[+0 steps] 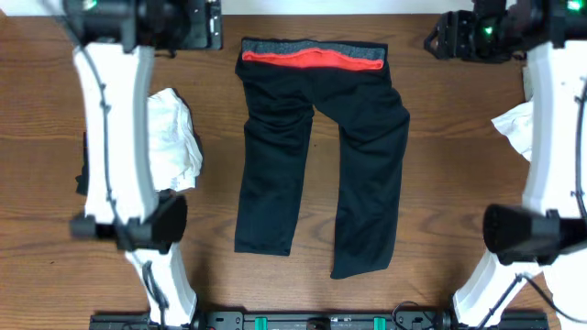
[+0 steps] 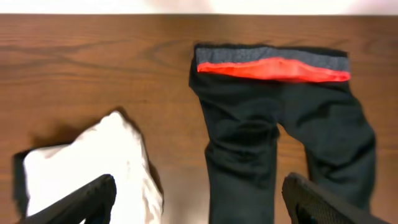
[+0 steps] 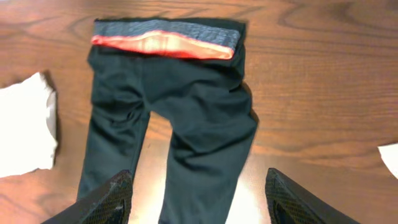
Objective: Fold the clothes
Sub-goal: 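Move the right gripper down to the right pant leg hem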
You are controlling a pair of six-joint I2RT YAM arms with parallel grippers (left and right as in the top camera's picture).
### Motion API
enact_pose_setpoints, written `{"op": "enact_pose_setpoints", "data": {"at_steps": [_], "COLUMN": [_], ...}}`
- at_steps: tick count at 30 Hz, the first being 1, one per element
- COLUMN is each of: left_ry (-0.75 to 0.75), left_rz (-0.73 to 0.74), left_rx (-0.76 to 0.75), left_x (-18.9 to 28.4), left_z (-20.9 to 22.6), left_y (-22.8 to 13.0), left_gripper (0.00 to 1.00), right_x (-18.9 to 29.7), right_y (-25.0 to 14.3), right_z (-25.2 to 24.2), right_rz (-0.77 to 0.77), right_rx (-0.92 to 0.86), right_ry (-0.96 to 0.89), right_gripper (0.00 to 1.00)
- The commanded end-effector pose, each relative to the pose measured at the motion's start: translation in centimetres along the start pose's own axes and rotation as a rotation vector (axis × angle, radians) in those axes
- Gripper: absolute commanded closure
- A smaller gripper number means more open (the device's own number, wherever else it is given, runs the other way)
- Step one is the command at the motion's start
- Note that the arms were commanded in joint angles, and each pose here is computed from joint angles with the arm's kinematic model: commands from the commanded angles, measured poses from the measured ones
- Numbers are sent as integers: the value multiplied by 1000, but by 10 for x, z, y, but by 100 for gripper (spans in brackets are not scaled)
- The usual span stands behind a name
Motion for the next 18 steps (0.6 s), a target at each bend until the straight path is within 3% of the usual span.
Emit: {"op": "enact_pose_setpoints", "data": {"at_steps": [1, 4, 13, 18], "left_ry": [-14, -7, -56, 40], "left_rz": [-105, -71, -167, -167], "left_rx": [-25, -18, 18, 32], "left_x": [77, 102, 166, 183], "left_z": [-1, 3, 1, 20], "left_y": [-16, -40, -74, -106], "left_gripper": [15, 19, 23, 24], "right_x": [66, 98, 176, 189], "right_y": [-10, -28, -76, -100], "right_z": [26, 38, 67, 69], "right_rz": [-109, -128, -234, -234], "right_rx": [89, 108, 188, 180], "right_ry": [9, 2, -31, -65], "right_gripper": [32, 32, 27, 23]}}
Point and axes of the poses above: each gripper's point midway between its finger pads, its own x axis back along the fingers, its own z axis along the line the jaws close on, y = z × x, the point moved 4 cm from there along x, back along the fingers, and after that the axes turned 8 degrees about x, right-handed, at the moved point
